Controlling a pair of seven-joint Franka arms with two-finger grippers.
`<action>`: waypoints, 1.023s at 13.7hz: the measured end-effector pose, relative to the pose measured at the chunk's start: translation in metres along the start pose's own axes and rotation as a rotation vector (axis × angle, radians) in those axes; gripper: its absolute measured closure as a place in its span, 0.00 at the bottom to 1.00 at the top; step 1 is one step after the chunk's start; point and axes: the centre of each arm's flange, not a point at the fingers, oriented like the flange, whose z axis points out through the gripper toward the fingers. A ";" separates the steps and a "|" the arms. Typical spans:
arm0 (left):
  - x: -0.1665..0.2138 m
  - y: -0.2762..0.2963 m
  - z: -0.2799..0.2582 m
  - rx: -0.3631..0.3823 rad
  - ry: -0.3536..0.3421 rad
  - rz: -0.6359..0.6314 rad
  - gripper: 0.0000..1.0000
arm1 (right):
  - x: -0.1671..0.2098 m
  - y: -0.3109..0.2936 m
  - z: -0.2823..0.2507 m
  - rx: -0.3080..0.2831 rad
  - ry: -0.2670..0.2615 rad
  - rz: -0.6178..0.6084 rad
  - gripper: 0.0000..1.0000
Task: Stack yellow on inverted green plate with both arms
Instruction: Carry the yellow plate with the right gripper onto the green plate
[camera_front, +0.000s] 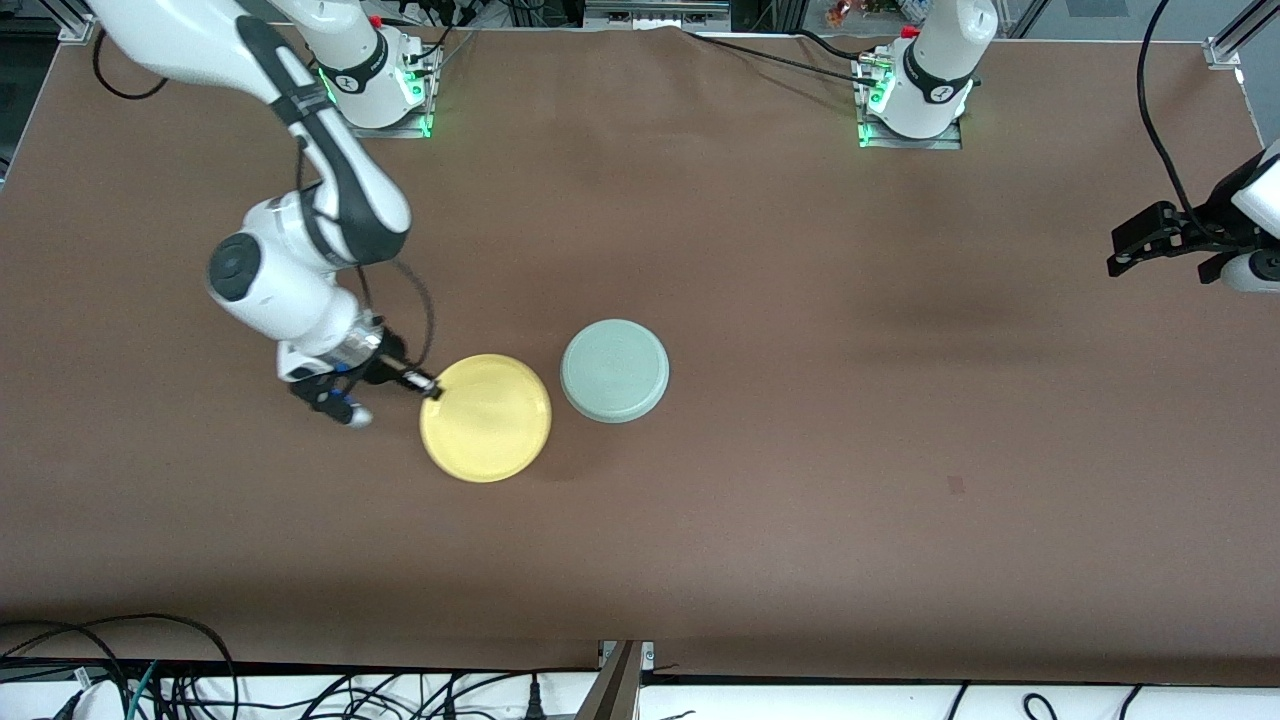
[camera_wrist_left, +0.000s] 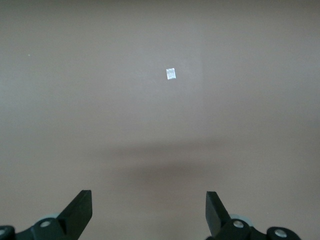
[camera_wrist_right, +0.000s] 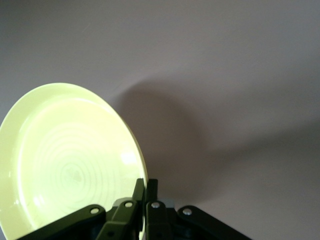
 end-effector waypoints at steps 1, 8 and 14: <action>0.003 -0.005 -0.002 0.002 0.010 -0.009 0.00 | -0.022 -0.022 0.008 0.010 -0.006 -0.037 0.97; 0.024 -0.010 -0.005 0.016 0.032 -0.018 0.00 | -0.099 -0.067 0.073 0.026 -0.043 -0.109 0.97; 0.028 -0.004 0.001 0.016 0.024 -0.008 0.00 | -0.101 -0.049 0.092 -0.026 -0.050 -0.120 0.97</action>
